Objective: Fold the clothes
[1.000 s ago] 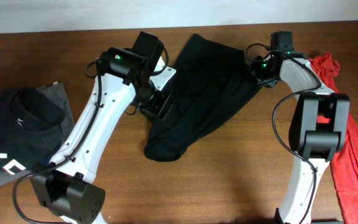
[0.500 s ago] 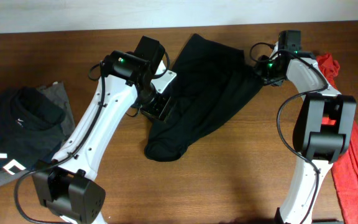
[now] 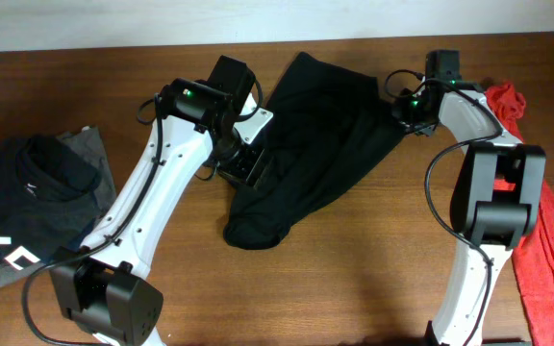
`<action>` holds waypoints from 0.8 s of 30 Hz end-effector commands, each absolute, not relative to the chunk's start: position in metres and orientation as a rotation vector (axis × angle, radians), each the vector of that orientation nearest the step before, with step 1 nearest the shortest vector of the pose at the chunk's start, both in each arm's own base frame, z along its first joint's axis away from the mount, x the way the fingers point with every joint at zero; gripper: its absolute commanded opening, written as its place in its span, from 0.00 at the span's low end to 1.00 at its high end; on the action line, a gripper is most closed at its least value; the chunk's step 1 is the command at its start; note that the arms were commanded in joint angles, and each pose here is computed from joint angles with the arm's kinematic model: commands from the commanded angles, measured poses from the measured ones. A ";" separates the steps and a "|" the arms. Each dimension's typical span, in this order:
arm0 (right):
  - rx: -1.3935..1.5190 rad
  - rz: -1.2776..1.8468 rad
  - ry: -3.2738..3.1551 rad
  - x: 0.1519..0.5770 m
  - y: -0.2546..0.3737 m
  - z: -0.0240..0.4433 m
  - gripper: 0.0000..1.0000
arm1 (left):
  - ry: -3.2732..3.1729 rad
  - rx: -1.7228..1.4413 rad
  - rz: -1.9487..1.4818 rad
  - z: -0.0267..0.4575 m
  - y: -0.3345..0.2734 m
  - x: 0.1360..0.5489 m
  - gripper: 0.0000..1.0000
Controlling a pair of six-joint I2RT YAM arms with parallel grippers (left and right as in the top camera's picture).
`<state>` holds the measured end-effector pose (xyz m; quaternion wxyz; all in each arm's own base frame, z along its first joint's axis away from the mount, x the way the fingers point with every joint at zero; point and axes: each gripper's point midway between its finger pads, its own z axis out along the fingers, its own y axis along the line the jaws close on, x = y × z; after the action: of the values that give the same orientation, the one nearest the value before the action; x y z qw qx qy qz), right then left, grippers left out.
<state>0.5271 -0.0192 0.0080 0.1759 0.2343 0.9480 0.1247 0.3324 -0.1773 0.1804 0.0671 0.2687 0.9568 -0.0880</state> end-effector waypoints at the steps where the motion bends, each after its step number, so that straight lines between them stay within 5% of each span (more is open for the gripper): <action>1: 0.679 0.280 2.737 0.517 -0.015 -0.011 0.35 | 2.894 0.838 -0.284 0.177 -0.179 0.327 0.76; 11: 0.691 0.249 2.744 0.512 -0.025 -0.004 0.06 | 2.951 0.847 -0.277 0.166 -0.174 0.316 0.76; 24: 0.503 0.329 2.555 0.515 -0.022 0.124 0.04 | 3.075 0.952 -0.325 0.132 -0.193 0.270 0.76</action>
<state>0.5145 -0.0205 0.0702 0.2044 0.2031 0.9507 0.1150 0.2885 -0.1858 0.1463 -0.0152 0.2985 0.9505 -0.0850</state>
